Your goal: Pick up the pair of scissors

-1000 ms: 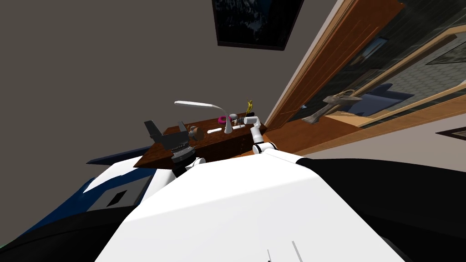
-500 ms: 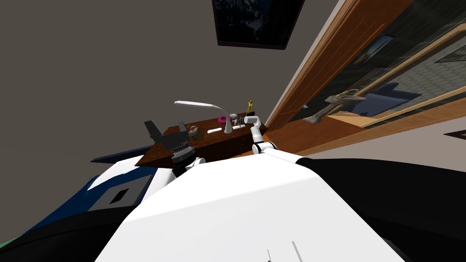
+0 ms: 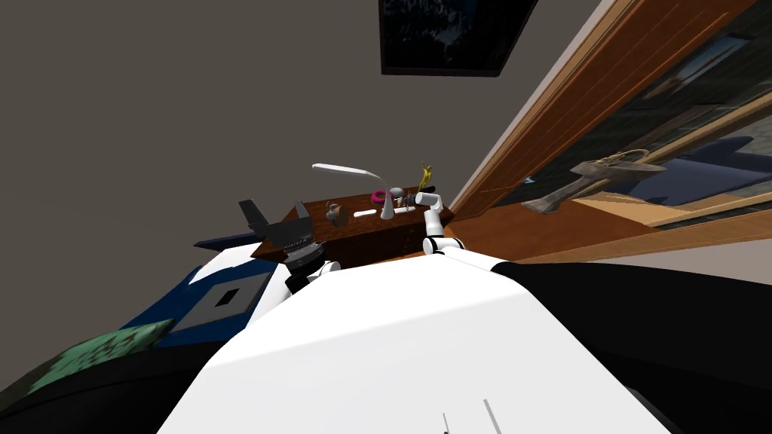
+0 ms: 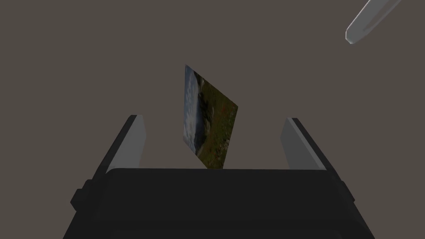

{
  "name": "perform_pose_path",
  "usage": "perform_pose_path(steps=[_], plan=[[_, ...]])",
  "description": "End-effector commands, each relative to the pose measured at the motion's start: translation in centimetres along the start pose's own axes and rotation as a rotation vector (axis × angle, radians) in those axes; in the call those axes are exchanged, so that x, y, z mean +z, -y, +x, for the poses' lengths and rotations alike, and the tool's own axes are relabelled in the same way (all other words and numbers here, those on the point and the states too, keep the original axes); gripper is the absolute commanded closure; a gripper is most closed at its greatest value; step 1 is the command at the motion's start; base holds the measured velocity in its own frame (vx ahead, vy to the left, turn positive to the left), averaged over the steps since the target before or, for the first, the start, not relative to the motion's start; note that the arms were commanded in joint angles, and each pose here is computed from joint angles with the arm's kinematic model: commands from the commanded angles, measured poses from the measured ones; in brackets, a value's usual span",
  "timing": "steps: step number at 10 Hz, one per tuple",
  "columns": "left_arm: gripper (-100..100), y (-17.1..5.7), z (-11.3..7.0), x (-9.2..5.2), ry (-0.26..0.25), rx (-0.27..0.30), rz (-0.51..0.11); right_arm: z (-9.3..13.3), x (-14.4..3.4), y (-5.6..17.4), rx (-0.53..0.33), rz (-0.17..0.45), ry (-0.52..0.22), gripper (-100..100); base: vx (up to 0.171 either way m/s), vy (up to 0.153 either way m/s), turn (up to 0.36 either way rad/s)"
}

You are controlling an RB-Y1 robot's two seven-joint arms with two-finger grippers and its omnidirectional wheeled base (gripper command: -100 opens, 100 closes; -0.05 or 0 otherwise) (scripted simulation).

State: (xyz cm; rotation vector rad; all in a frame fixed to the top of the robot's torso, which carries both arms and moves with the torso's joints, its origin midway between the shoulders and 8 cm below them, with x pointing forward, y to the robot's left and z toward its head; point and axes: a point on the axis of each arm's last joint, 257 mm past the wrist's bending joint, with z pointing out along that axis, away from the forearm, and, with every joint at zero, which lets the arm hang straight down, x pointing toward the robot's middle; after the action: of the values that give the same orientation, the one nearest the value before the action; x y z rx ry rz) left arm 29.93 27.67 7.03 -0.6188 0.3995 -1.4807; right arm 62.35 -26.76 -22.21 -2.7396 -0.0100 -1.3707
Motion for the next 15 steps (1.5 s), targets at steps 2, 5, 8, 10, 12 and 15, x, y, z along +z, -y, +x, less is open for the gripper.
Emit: perform_pose_path(steps=[2, 5, 8, 10, 12, 15], plan=[[0, 0.0, 0.0, 0.0, 0.000, 0.000, 0.000, -0.2, -0.7, -4.3, 0.016, -0.032, 0.000, -100, -0.009, 0.050, 0.161], [0, 0.0, 0.0, 0.0, 0.000, 0.000, 0.000, -0.6, -1.5, -7.8, 0.051, -0.062, -0.007, -100, -0.009, 0.050, 0.135], [0, 0.0, 0.0, 0.0, 0.000, 0.000, 0.000, -1.2, -3.0, -12.7, 0.069, -0.104, -0.013, -100, -0.006, 0.054, 0.159], [0, 0.0, 0.0, 0.0, 0.000, 0.000, 0.000, -1.6, -4.0, -15.5, 0.086, -0.129, -0.021, -100, -0.001, 0.053, 0.152], [0, 0.0, 0.0, 0.0, 0.000, 0.000, 0.000, -2.0, -5.1, -18.0, 0.099, -0.152, -0.029, -100, 0.001, 0.054, 0.159], [0, 0.0, 0.0, 0.0, 0.000, 0.000, 0.000, -1.8, -4.9, -18.1, 0.107, -0.153, -0.031, 100, -0.001, 0.020, 0.033]])
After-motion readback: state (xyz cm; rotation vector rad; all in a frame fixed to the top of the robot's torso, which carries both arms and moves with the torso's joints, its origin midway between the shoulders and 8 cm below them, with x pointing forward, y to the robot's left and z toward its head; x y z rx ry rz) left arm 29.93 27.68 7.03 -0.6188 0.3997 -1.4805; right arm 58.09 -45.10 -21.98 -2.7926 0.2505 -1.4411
